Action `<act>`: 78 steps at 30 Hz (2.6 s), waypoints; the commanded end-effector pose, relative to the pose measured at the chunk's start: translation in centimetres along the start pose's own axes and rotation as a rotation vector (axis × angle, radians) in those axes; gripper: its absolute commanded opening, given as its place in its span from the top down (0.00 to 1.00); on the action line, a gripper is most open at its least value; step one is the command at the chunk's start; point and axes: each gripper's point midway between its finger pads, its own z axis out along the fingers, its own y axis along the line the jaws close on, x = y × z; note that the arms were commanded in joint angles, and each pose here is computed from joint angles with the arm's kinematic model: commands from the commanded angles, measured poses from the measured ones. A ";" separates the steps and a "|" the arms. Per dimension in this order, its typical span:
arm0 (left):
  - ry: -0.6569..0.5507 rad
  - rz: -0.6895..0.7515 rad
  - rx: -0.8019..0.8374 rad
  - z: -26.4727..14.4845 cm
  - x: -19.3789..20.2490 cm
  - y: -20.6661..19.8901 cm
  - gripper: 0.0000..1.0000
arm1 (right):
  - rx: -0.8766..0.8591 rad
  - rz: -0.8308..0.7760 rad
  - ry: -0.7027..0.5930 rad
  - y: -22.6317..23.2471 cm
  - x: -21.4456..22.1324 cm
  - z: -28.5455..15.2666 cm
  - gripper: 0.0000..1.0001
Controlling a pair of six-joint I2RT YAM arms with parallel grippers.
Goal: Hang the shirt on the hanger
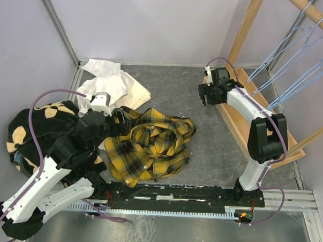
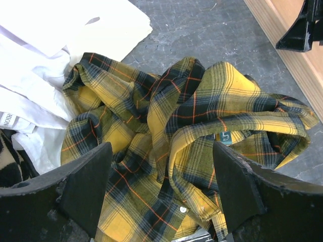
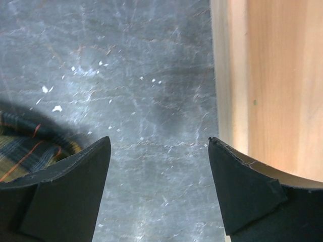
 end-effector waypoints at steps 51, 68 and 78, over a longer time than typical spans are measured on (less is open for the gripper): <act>0.100 0.030 0.026 1.5 1.0 -1.5 0.14 | -0.082 -0.265 0.052 -6.7 1.6 8.1 1.00; 0.166 0.005 -0.019 1.4 1.3 -1.5 0.19 | -0.436 -0.743 -0.008 2.7 -3.9 8.7 1.00; 0.187 0.003 -0.026 2.0 1.6 -1.7 0.22 | -0.571 -0.934 0.141 7.6 -1.3 8.7 1.00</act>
